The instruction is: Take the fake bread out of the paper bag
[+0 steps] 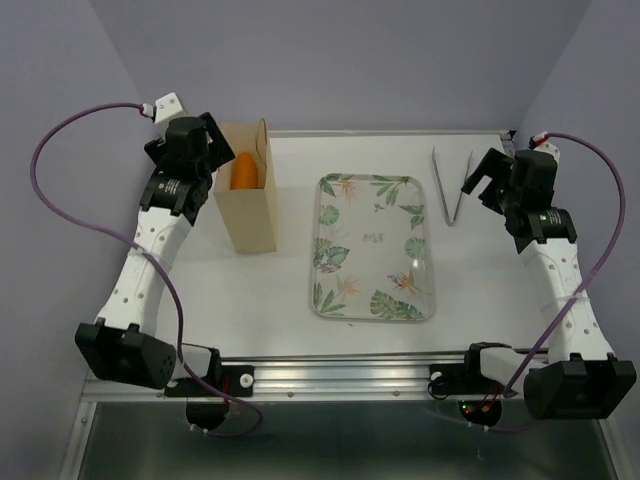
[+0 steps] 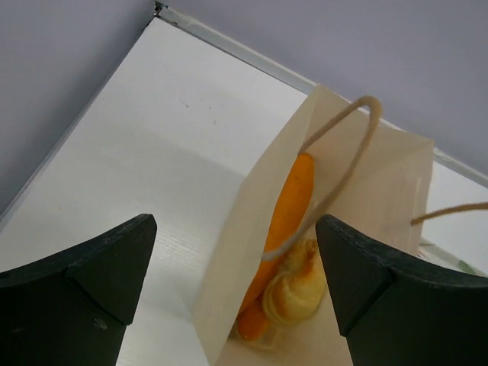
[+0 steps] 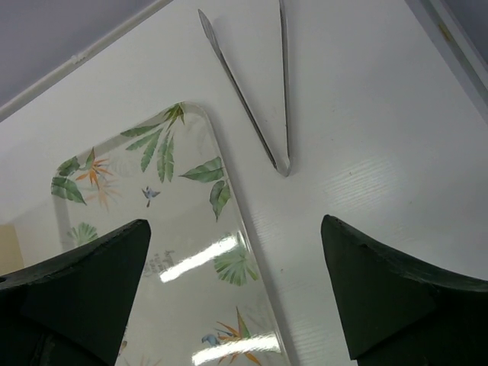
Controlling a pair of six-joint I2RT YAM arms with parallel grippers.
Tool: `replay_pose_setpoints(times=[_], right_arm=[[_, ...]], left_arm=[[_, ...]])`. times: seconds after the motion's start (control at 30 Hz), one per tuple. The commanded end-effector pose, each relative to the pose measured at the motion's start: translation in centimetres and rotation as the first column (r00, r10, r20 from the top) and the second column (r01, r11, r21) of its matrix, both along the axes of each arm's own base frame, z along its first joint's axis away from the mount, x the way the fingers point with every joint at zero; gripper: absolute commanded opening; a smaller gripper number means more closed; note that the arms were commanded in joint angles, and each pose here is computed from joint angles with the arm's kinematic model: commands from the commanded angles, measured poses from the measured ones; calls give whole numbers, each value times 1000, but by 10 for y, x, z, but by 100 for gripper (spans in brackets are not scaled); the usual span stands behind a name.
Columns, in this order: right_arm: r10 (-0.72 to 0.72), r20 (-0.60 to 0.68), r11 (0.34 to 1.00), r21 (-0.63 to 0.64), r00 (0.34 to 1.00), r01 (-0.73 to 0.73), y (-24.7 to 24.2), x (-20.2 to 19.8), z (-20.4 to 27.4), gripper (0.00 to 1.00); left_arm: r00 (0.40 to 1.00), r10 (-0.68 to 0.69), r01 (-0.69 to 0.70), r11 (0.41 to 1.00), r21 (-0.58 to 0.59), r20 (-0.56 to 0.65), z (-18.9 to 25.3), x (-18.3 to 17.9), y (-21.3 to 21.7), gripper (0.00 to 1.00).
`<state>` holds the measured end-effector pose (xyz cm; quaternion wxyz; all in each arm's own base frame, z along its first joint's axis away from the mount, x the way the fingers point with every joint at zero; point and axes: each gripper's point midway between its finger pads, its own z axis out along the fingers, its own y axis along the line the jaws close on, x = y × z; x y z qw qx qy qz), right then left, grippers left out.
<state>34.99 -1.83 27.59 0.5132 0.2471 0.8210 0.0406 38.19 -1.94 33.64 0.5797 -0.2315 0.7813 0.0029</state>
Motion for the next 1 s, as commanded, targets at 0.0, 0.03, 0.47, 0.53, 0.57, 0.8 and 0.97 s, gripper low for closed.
replay_pose_setpoints(times=[0.0,0.03,0.47,0.53,0.57,0.8,0.97], right_arm=[[-22,81,998,-54,996,27,-10,-4,23,100],[-22,88,998,-55,996,27,-10,-5,25,100],[-35,61,995,-92,998,40,-16,-4,15,100],[-45,54,994,-98,997,50,-18,-3,13,100],[-47,50,993,-104,998,52,-19,-3,12,100],[-80,60,987,-136,995,87,-28,-8,16,100],[-125,54,978,-162,991,132,-37,-11,14,100]], left_arm=[[1000,-12,13,999,45,-18,6,29,13,99],[999,-45,46,997,66,-27,3,40,12,99],[976,-184,206,953,221,-115,-21,87,1,37],[972,-209,230,943,240,-110,-16,94,-2,14],[968,-216,244,931,271,-127,-18,99,-1,0],[981,-183,184,805,565,-58,53,134,26,0],[960,-278,200,704,682,6,104,159,9,0]])
